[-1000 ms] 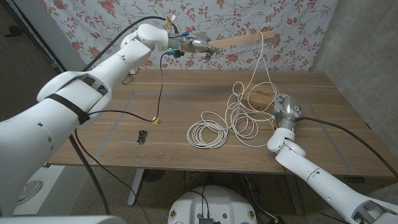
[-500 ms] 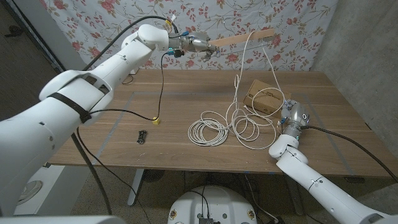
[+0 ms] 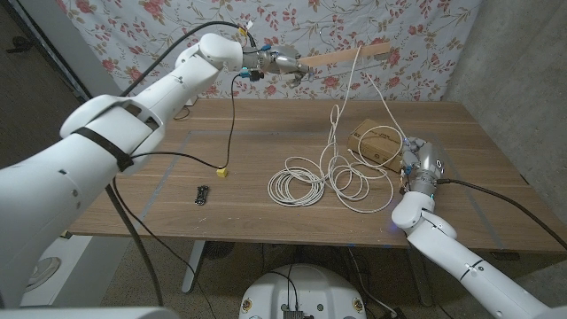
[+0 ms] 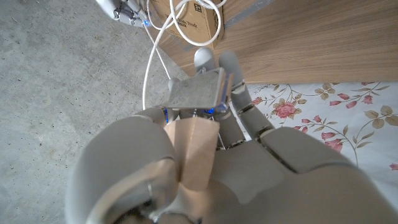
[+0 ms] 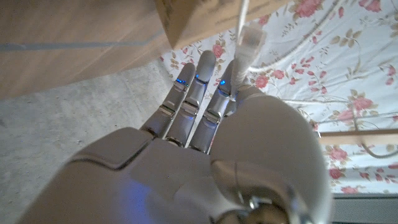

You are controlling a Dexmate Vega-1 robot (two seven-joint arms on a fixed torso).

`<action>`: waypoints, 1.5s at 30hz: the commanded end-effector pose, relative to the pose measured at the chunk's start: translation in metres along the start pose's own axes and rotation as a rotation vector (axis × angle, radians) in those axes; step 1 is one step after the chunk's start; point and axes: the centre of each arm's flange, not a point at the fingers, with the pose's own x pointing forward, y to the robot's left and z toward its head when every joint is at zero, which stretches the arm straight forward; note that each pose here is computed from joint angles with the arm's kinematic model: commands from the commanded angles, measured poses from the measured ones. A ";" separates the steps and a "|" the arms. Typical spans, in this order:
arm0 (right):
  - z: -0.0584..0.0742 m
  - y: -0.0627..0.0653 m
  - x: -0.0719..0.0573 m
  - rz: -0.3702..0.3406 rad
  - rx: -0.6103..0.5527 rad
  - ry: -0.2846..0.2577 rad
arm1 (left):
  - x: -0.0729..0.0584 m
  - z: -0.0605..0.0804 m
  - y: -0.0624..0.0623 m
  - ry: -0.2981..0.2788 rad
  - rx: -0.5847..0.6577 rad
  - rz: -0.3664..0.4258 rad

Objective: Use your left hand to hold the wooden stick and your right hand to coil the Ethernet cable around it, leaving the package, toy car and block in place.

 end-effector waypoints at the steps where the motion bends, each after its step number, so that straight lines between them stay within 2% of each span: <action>1: 0.062 -0.040 0.015 0.089 0.255 -0.291 | 0.006 0.000 -0.007 0.011 -0.002 -0.032; 7: 0.068 -0.049 0.028 0.206 0.332 -0.351 | 0.001 0.004 -0.009 0.009 0.003 -0.018; 12: 0.070 -0.054 0.035 0.264 0.472 -0.398 | -0.002 0.005 -0.012 0.022 0.004 -0.020; 14: 0.073 -0.058 0.040 0.305 0.579 -0.449 | -0.002 0.006 -0.013 0.029 0.008 -0.026; 15: 0.073 -0.058 0.040 0.308 0.585 -0.454 | -0.002 0.006 -0.013 0.030 0.008 -0.025; 17: 0.080 -0.064 0.046 0.337 0.673 -0.517 | -0.001 0.008 -0.014 0.034 0.009 -0.035; 18: 0.080 -0.064 0.046 0.339 0.675 -0.520 | -0.001 0.008 -0.014 0.034 0.009 -0.035; 19: 0.086 -0.069 0.049 0.351 0.715 -0.562 | 0.001 0.009 -0.015 0.039 0.014 -0.043; 20: 0.086 -0.069 0.049 0.354 0.719 -0.565 | 0.001 0.009 -0.015 0.039 0.014 -0.043; 22: 0.098 -0.078 0.052 0.375 0.722 -0.635 | 0.002 0.009 -0.017 0.047 0.018 -0.051; 23: 0.098 -0.078 0.052 0.376 0.722 -0.637 | 0.002 0.009 -0.017 0.047 0.018 -0.051; 24: 0.108 -0.083 0.053 0.386 0.700 -0.674 | 0.003 0.010 -0.019 0.058 0.030 -0.055; 30: 0.135 -0.090 0.054 0.413 0.639 -0.764 | 0.006 0.011 -0.023 0.069 0.035 -0.069; 39: 0.167 -0.088 0.066 0.406 0.543 -0.832 | 0.010 0.011 -0.027 0.080 0.037 -0.113; 45: 0.189 -0.077 0.083 0.372 0.474 -0.853 | 0.012 0.010 -0.029 0.086 0.034 -0.139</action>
